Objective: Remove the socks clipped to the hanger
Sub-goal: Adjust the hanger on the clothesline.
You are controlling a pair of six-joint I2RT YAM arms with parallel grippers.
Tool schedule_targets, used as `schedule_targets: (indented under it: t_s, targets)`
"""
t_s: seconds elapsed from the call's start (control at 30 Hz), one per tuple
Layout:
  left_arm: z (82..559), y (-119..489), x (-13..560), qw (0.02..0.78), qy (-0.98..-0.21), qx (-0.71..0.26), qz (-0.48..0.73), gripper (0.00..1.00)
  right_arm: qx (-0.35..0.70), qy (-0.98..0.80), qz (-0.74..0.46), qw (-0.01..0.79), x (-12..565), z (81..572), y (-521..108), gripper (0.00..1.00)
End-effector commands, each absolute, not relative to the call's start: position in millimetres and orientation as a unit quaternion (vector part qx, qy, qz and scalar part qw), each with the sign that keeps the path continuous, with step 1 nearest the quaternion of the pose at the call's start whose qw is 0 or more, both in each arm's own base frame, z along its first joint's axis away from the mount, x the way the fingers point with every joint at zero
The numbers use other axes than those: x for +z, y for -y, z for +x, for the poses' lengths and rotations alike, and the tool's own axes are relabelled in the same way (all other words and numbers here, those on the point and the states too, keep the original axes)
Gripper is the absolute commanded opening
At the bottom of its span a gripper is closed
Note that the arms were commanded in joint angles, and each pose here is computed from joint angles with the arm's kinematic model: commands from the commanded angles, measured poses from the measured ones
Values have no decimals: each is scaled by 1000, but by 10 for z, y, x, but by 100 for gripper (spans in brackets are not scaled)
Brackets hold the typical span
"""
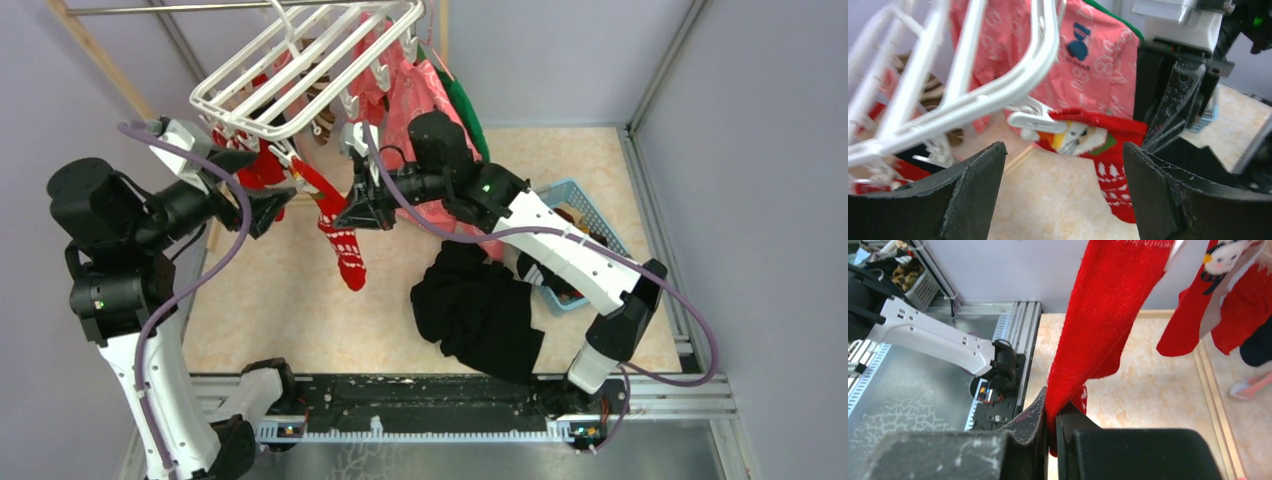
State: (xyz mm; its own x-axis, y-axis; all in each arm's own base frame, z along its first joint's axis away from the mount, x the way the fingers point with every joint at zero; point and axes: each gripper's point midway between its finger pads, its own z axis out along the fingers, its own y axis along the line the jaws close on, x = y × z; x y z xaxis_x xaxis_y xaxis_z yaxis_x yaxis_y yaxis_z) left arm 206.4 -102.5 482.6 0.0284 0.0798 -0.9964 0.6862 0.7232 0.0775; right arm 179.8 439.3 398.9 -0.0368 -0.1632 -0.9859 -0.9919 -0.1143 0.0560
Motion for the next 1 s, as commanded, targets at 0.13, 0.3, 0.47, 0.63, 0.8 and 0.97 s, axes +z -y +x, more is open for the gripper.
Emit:
schedule_targets:
  t_s: [0.13, 0.3, 0.47, 0.63, 0.8, 0.97]
  targets:
    - [1998, 595, 5395, 706, -607, 20, 364, 90, 522, -500, -556, 411, 4065, 1692, -4405, 8]
    - [2269, 421, 5334, 683, -581, 109, 428, 90, 527, -505, -554, 401, 4005, 1706, -4454, 9]
    - [2652, 203, 5205, 649, -560, 192, 477, 92, 529, -505, -554, 397, 3987, 1703, -4466, 10]
    - [2947, 131, 5029, 622, -559, 203, 510, 92, 529, -507, -554, 395, 3962, 1703, -4467, 11]
    - [3191, 193, 4947, 632, -550, 173, 518, 87, 529, -507, -554, 395, 3953, 1704, -4471, 11]
    - [3219, 334, 4948, 658, -529, 136, 518, 82, 527, -507, -554, 398, 3955, 1711, -4463, 12]
